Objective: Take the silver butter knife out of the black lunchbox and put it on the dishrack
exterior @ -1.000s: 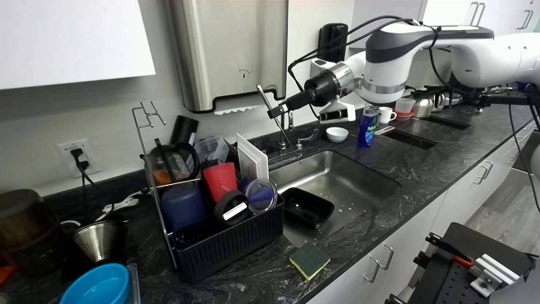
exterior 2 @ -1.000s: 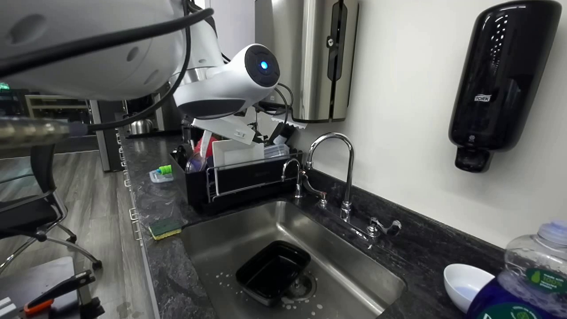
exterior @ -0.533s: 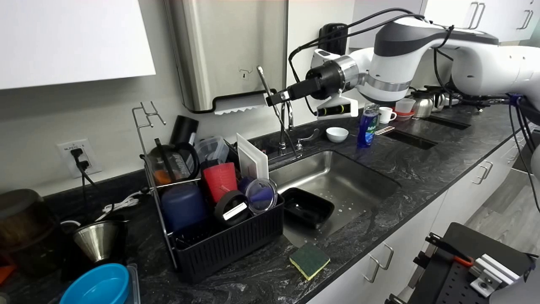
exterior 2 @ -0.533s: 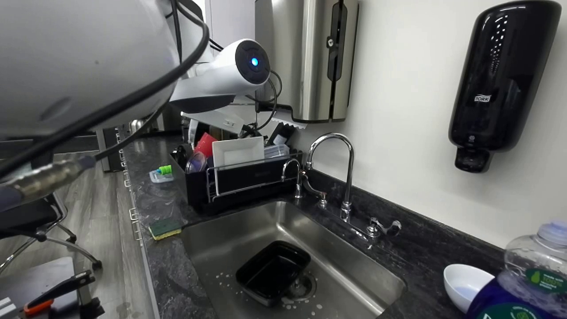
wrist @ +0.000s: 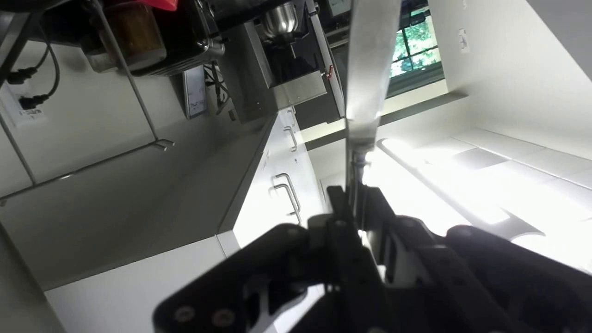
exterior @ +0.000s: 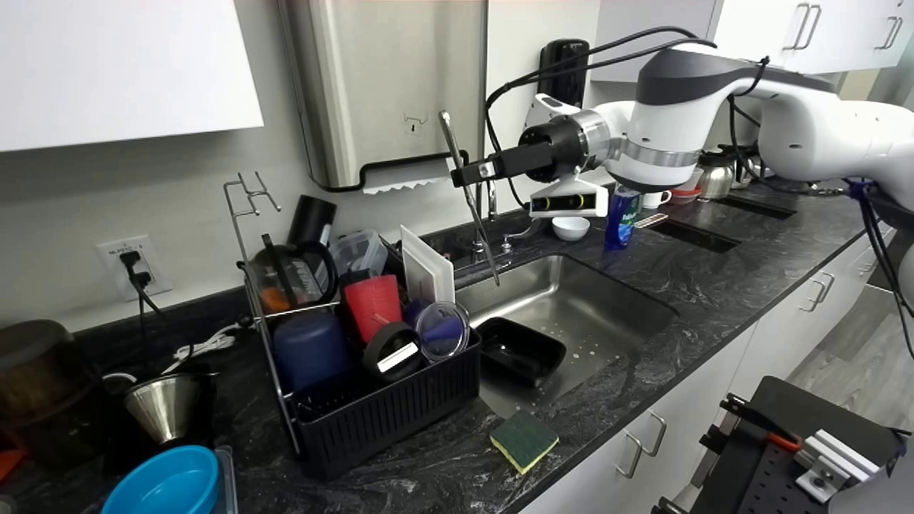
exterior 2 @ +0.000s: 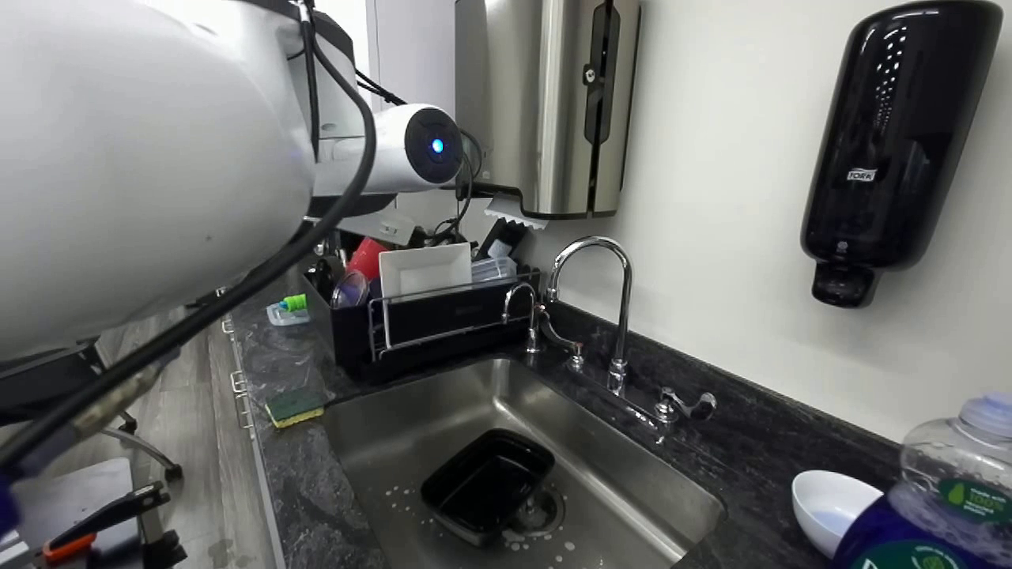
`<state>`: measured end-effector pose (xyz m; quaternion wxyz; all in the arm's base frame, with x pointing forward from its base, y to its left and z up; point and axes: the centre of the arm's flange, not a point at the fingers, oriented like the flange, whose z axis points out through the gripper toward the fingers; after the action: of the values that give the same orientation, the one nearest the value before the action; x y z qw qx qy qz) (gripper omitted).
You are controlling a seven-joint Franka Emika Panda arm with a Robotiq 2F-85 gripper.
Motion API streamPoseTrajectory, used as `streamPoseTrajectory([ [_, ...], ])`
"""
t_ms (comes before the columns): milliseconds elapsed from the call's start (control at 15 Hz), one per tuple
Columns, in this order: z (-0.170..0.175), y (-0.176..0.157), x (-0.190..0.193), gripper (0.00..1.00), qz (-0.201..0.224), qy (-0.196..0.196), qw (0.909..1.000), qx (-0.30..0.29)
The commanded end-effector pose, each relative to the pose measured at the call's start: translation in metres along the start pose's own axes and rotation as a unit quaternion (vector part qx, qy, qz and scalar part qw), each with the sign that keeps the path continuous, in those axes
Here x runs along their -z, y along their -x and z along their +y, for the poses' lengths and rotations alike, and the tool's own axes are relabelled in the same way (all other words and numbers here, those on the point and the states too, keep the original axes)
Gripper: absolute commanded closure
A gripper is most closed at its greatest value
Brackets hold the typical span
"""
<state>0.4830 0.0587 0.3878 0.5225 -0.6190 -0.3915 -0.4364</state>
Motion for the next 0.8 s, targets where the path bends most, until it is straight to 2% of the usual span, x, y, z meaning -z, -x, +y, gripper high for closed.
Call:
streamPoseTrajectory([
  [0, 0.003, 0.013, -0.006, 0.97, 0.019, -0.006, 0.9997, 0.016],
  [733, 0.024, 0.044, -0.025, 0.97, 0.013, -0.01, 0.9991, 0.038],
])
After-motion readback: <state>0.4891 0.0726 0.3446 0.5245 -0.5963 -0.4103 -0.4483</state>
